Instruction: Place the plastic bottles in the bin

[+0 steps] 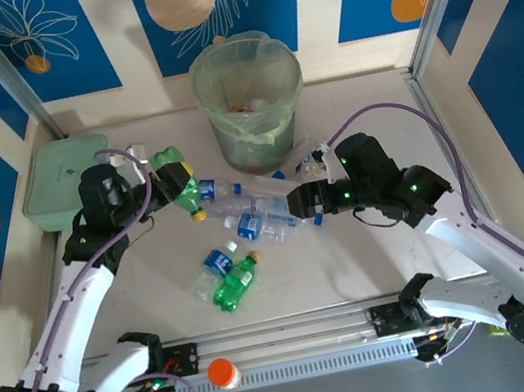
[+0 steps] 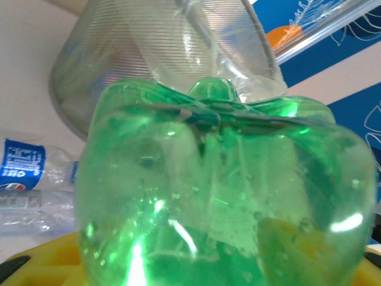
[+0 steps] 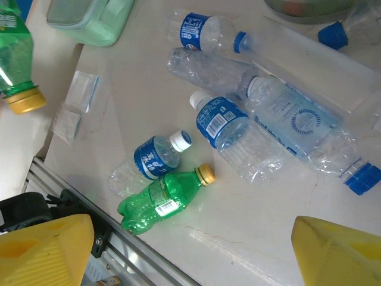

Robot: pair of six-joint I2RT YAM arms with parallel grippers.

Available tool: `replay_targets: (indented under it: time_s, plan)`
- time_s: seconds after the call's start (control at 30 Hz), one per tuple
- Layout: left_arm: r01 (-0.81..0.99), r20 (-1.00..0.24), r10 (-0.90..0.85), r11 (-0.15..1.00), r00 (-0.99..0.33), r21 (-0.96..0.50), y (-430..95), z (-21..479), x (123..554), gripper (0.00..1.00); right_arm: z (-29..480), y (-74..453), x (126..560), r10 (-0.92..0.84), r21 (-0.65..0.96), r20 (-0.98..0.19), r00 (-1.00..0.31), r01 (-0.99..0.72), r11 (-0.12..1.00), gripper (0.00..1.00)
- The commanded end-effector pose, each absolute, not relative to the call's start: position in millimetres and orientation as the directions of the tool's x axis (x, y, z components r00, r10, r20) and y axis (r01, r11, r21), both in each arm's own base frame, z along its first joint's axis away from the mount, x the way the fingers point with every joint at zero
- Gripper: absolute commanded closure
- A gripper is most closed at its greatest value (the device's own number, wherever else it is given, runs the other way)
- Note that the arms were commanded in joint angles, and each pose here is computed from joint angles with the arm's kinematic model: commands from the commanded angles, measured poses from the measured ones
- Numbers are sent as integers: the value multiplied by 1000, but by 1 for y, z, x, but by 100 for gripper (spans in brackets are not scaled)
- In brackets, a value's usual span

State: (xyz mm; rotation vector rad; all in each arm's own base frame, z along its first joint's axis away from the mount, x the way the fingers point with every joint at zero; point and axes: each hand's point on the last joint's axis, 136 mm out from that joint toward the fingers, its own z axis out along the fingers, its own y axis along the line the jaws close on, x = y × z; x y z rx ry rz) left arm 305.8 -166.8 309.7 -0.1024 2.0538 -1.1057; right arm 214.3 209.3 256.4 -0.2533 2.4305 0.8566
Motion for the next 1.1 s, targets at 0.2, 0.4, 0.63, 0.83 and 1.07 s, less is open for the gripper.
replay_targets:
  time_s: [0.2,0.4,0.63,0.83,1.07]
  plan:
    - [444,-717,-356,598,-599,-667,-202,390,366,57,270,181,235,62,468,-602,-796,-289,835,14]
    - [447,-753,-379,629,-538,-636,-219,423,431,57,270,170,249,142,544,-558,-818,-231,806,14]
    - [418,-805,-382,706,-455,-571,-237,435,511,56,274,176,260,127,547,-543,-830,-235,804,14]
    - [323,-847,-293,830,-444,-456,-263,403,562,57,269,175,264,122,537,-539,-833,-228,812,14]
    - [309,-862,-229,866,-453,-392,-280,362,580,56,268,175,265,127,543,-537,-834,-227,809,14]
